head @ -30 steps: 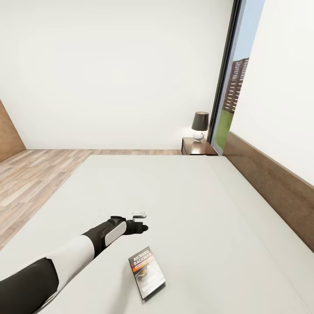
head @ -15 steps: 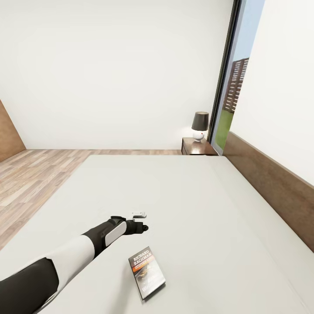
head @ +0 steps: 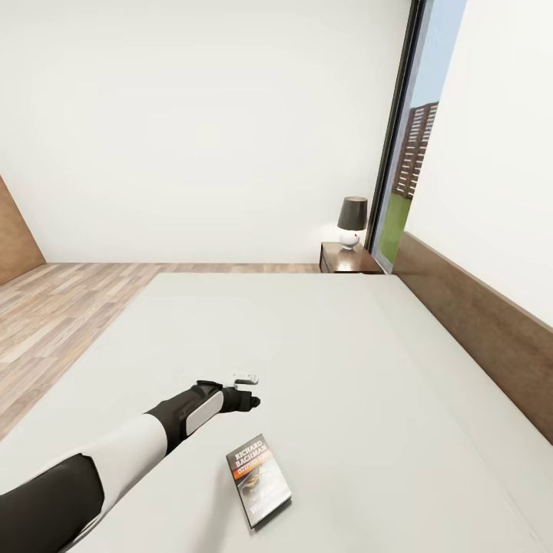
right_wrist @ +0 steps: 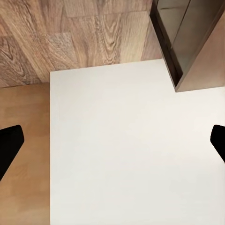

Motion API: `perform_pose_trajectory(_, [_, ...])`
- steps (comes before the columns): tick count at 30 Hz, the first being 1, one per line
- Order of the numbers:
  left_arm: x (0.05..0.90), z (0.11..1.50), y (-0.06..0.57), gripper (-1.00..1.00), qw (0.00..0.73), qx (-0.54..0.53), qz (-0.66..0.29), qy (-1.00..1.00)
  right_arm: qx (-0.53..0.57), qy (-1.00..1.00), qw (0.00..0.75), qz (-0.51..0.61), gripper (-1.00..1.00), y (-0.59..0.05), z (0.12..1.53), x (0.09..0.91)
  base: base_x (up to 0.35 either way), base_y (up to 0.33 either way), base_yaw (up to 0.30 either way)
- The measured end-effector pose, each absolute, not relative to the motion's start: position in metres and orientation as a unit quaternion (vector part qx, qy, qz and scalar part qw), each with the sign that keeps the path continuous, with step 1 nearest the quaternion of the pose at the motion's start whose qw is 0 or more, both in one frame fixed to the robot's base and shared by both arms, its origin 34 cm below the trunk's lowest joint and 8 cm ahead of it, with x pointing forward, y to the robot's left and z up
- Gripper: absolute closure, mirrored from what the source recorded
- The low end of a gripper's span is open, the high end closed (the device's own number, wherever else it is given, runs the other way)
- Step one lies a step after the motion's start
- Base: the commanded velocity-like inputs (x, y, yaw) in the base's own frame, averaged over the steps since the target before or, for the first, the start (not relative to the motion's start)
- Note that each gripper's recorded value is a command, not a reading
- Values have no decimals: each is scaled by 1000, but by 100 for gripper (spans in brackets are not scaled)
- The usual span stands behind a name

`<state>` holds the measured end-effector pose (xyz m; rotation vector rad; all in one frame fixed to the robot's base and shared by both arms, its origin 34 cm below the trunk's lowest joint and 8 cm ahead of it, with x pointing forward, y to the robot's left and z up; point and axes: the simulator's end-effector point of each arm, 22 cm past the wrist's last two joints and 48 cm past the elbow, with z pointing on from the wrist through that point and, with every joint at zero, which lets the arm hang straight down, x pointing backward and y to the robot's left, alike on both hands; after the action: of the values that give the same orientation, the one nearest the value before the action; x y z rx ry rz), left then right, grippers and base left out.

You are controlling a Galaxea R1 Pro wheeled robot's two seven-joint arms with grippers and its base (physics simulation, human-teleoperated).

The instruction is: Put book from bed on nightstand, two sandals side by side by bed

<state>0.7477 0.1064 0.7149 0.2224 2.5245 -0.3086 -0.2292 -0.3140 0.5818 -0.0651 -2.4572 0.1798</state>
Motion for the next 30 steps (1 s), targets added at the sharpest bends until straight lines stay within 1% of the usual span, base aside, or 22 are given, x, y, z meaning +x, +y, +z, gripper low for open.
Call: perform_pose_trajectory(30, [749, 719, 95, -100, 298, 107, -107, 942, -25, -940, 332, 70, -100, -315, 582, -230, 0, 0, 0])
